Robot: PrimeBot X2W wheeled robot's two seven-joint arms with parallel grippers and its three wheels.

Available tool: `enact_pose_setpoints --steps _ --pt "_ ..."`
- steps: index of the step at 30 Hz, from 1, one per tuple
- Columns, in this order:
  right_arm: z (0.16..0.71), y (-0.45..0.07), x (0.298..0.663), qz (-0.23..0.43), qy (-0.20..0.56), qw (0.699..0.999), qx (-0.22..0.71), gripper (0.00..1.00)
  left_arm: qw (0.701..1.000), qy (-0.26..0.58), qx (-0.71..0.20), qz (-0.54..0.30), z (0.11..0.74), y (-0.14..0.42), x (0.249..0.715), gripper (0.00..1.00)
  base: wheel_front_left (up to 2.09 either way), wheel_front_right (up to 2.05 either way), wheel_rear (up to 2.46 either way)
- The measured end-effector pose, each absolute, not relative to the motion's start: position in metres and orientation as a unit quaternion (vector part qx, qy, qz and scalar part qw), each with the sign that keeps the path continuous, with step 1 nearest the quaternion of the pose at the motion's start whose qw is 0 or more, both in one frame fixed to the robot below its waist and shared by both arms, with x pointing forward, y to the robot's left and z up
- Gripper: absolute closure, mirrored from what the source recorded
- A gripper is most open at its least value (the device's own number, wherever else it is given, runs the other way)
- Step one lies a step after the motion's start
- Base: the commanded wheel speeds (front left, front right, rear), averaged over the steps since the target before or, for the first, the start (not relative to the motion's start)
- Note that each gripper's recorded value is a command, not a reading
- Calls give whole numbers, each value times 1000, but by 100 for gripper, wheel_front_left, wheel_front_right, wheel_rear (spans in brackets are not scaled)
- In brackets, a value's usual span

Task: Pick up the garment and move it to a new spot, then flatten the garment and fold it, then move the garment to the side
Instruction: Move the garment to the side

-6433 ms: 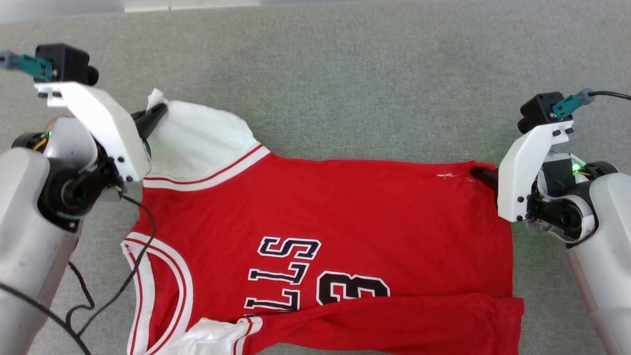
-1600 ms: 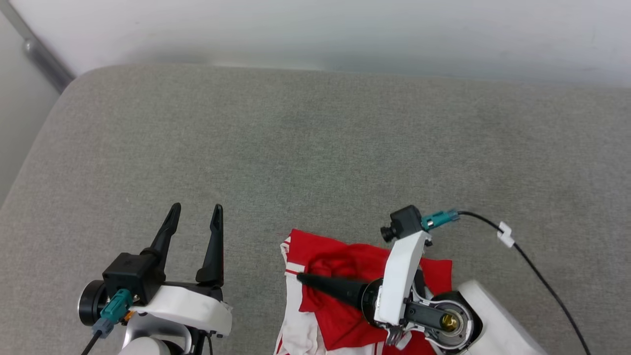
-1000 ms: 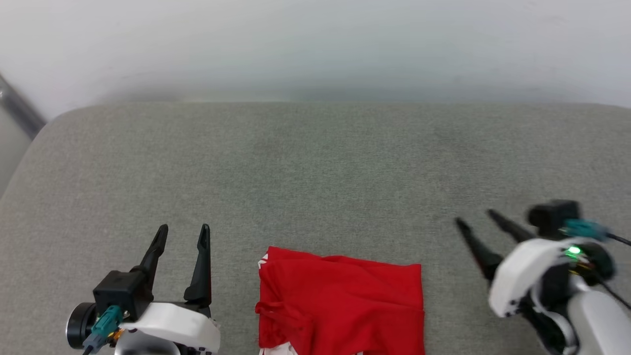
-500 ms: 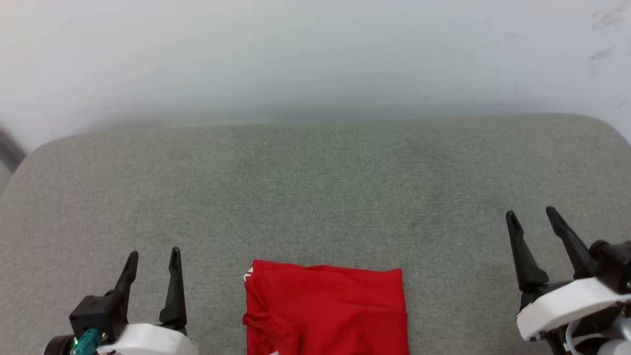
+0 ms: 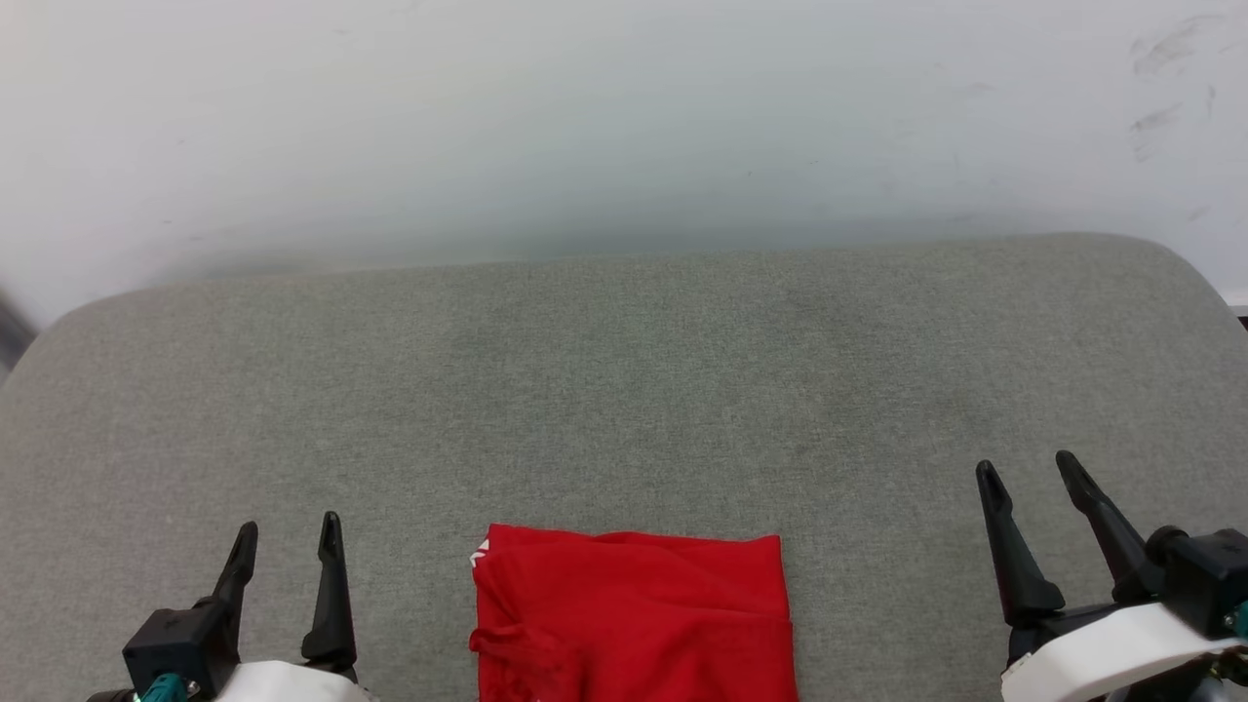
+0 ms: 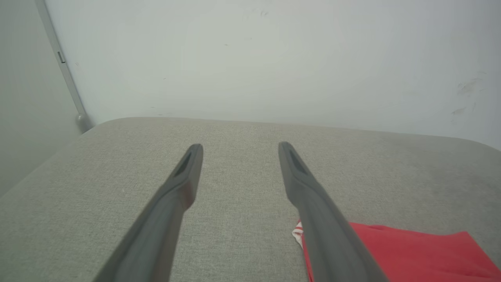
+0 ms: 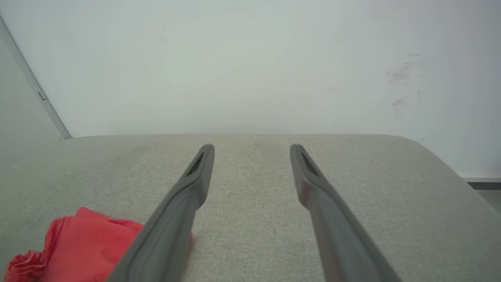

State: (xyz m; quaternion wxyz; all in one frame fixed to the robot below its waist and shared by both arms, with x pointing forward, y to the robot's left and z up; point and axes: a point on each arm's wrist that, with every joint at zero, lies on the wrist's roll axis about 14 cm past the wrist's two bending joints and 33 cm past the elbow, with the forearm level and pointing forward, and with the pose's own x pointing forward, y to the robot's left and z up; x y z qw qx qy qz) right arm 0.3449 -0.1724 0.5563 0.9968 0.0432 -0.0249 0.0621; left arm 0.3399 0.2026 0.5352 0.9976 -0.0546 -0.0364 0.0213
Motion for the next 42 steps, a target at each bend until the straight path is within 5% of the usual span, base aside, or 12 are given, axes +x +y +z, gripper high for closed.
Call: enact_pose_setpoints --steps 11,21,28,35,41,42 --pt "543 -174 351 57 2 994 97 0 997 -44 -65 26 538 204 344 0 0 0 0" --pt "463 -205 366 40 195 961 193 0 993 -85 -73 48 556 213 346 0 0 0 0" --pt "386 -156 348 103 402 867 276 0 990 -90 -75 75 553 228 350 0 0 0 0" --pt "369 -81 341 178 484 756 403 0 989 -75 -72 101 540 243 353 0 0 0 0" --pt "363 -62 335 207 524 715 415 0 989 -62 -64 114 529 252 353 0 0 0 0" --pt "363 -61 335 208 525 712 417 44 989 -62 -64 114 529 253 353 0 0 0 0"
